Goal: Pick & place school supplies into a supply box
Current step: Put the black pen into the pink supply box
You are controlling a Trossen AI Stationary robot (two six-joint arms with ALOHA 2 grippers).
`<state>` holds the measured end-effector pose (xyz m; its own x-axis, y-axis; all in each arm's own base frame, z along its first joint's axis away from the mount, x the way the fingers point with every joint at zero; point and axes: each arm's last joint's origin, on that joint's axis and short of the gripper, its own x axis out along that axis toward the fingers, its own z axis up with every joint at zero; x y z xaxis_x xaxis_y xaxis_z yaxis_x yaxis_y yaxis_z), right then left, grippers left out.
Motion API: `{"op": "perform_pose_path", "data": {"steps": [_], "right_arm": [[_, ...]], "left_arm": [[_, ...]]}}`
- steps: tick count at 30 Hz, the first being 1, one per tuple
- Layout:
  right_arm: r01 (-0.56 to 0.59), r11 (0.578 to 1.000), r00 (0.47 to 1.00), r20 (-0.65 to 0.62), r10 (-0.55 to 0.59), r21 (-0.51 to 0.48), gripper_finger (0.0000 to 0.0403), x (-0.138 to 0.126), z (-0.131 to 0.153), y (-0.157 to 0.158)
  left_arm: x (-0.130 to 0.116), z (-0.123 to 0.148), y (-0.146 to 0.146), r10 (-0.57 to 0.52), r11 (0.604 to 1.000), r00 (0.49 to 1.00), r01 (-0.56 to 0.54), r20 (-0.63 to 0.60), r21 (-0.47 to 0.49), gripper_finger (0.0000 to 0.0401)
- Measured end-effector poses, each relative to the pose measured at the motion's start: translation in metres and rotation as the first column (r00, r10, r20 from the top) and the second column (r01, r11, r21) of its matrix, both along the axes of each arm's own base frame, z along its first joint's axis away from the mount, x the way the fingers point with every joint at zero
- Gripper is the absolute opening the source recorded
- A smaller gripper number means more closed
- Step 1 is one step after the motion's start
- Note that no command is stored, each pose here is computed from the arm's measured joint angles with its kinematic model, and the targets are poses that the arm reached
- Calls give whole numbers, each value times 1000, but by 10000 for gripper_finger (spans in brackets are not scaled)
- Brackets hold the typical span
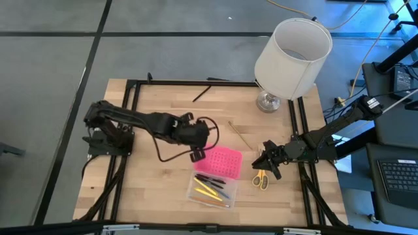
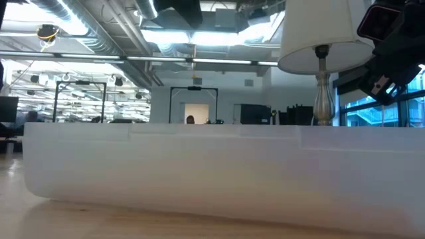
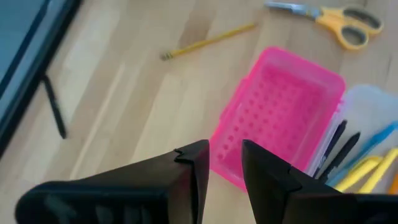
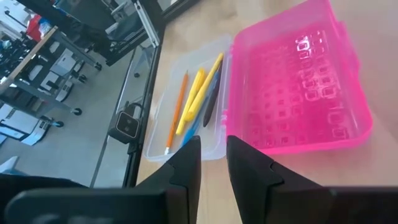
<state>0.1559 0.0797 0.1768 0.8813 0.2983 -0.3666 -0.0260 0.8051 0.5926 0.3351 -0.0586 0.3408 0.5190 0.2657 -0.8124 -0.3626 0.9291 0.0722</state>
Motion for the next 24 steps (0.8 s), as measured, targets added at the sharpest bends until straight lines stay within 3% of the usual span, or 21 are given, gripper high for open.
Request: {"op": "perform_pose_path", "data": {"steps": [6, 18, 21, 24], "right_arm": [[7, 1000, 1000, 0, -7, 0, 83, 0, 0, 0], [16, 1000, 1000, -7, -16, 20, 83, 0, 0, 0], [35, 999, 999, -3, -35, 14, 83, 0, 0, -1], [38, 999, 999, -1, -38, 9, 83, 0, 0, -1]], "left_arm": [[-5, 9, 10, 62, 997, 997, -60, 40, -44, 102], [-3, 2, 11, 53, 998, 999, -54, -9, -46, 198], [-5, -2, 12, 176, 978, 984, -176, -9, -114, 203], [-16, -16, 28, 383, 914, 917, -393, -114, -97, 203]]}}
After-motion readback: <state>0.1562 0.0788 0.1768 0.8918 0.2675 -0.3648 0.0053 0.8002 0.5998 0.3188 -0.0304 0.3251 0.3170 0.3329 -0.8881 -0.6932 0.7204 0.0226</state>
